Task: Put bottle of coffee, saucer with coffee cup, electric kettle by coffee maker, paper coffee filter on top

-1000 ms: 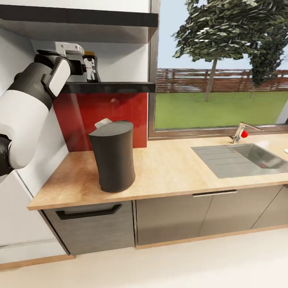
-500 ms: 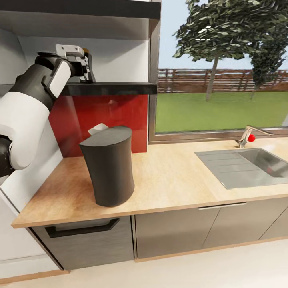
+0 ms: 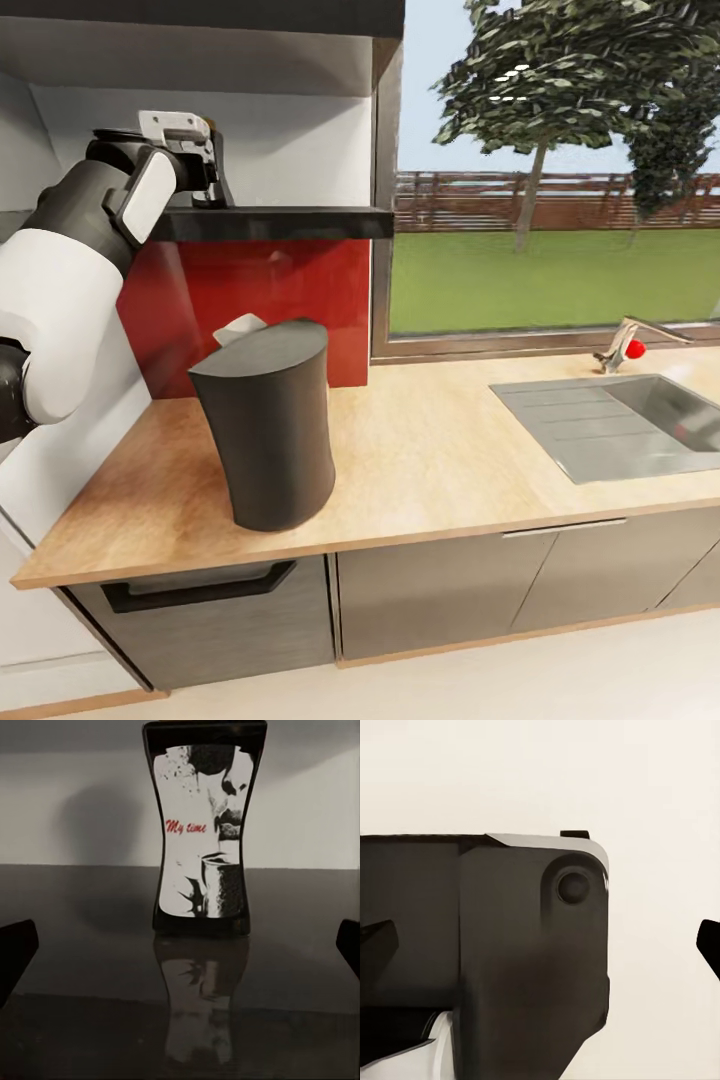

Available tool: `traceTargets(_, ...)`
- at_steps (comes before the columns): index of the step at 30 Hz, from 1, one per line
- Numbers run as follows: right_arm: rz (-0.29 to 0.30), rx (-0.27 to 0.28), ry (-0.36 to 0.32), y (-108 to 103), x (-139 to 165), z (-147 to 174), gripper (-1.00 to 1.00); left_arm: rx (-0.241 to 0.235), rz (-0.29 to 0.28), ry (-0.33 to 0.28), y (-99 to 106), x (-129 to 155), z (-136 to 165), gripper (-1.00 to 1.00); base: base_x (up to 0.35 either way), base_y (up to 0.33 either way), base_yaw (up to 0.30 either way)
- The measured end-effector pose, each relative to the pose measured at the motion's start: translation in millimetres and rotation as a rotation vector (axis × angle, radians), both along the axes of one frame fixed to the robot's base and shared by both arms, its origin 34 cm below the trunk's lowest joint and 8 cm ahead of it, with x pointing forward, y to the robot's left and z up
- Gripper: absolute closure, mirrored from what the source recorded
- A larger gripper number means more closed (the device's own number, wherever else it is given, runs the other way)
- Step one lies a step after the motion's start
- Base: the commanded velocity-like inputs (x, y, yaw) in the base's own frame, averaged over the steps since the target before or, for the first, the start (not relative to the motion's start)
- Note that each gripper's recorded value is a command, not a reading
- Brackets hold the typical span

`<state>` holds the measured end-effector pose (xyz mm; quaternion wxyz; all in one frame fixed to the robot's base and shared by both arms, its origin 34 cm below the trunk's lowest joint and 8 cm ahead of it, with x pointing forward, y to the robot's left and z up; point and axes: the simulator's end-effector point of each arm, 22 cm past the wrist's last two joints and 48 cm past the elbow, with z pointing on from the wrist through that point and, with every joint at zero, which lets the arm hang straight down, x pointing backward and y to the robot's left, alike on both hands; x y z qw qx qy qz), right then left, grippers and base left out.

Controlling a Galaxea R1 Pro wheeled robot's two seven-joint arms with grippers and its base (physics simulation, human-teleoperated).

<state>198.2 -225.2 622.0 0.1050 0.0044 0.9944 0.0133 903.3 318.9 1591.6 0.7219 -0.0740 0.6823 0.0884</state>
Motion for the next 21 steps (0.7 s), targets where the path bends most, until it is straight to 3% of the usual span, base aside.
traceTargets(6,0.000,-0.001,0.000,-1.1,0.3,-0.1,-1.00,0.000,0.001,-0.004,0.6,0.3,0.7,-1.00,0.194,0.000,0.000)
traceTargets(21,0.000,-0.002,0.000,-1.3,0.4,-0.2,-1.00,0.006,0.004,-0.010,1.6,-0.7,3.5,-1.00,0.008,0.000,0.000)
